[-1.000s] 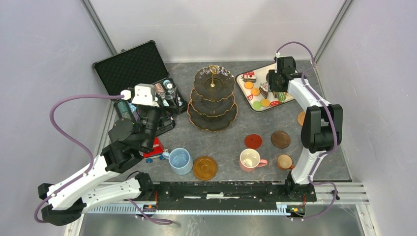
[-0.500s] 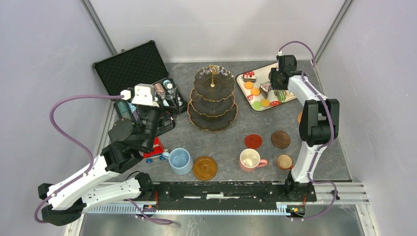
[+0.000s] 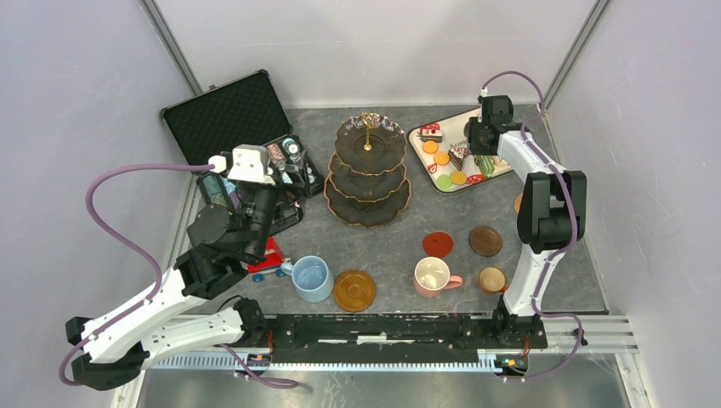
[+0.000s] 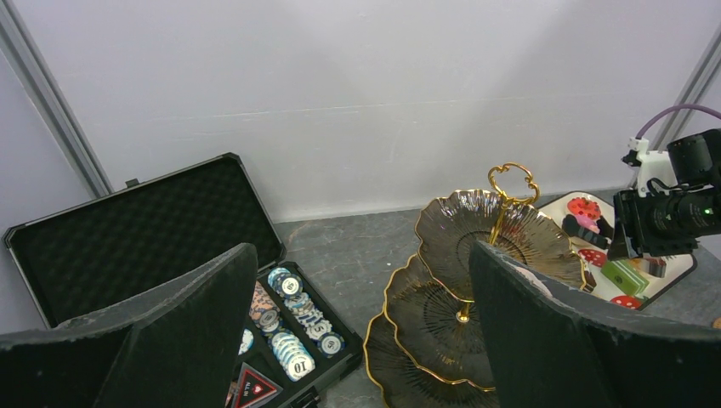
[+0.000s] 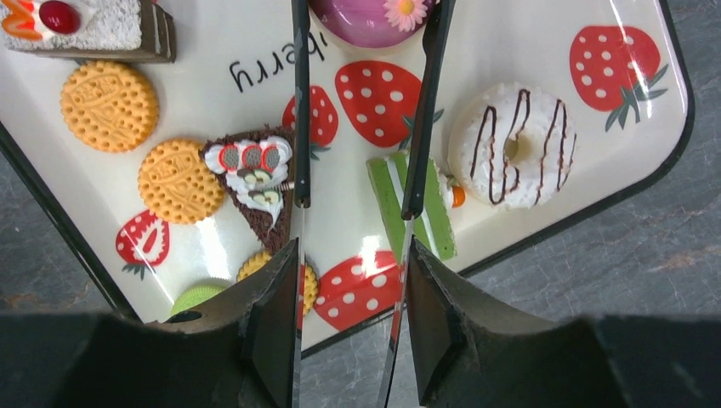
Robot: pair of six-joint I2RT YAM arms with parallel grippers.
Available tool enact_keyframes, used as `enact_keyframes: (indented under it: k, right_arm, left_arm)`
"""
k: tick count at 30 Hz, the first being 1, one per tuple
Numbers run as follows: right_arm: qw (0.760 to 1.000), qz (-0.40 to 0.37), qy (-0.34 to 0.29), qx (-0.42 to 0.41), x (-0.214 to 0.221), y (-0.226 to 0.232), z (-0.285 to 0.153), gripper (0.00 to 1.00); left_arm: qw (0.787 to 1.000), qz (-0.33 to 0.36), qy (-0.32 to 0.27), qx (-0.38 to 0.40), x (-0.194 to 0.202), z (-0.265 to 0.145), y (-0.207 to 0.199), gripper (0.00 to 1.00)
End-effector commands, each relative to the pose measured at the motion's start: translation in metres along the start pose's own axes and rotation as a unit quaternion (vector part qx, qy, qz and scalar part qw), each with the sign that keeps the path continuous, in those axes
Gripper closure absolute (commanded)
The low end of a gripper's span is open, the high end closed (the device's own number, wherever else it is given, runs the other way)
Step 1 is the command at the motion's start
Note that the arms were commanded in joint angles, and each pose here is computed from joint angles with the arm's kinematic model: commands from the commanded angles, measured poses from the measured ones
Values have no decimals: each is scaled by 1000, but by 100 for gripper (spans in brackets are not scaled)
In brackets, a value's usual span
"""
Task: Serve the afternoon tea
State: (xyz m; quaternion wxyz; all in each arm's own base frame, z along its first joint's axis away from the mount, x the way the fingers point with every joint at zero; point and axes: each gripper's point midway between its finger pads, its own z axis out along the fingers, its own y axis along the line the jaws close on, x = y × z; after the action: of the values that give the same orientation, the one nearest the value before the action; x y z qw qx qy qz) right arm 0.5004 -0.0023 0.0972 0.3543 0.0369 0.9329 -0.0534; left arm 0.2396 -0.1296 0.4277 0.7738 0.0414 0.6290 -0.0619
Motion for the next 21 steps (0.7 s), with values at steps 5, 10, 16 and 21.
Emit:
enact_keyframes:
  k: [5, 10, 16, 21]
  right_arm:
    - [994, 3, -102, -25, -29, -5, -78, 80]
    - [988, -3, -129, -83, 7, 12, -108, 81]
    - [968, -27, -184, -166, 56, 48, -125, 82]
    - [956, -78, -200, -202, 86, 83, -126, 87]
  left_arm:
    - [1000, -7, -10, -1, -5, 2, -1, 0]
    - [1000, -6, -7, -2, -4, 2, -1, 0]
    - [1000, -11, -8, -2, -2, 2, -1, 0]
    - [1000, -17, -8, -7, -2, 2, 0, 0]
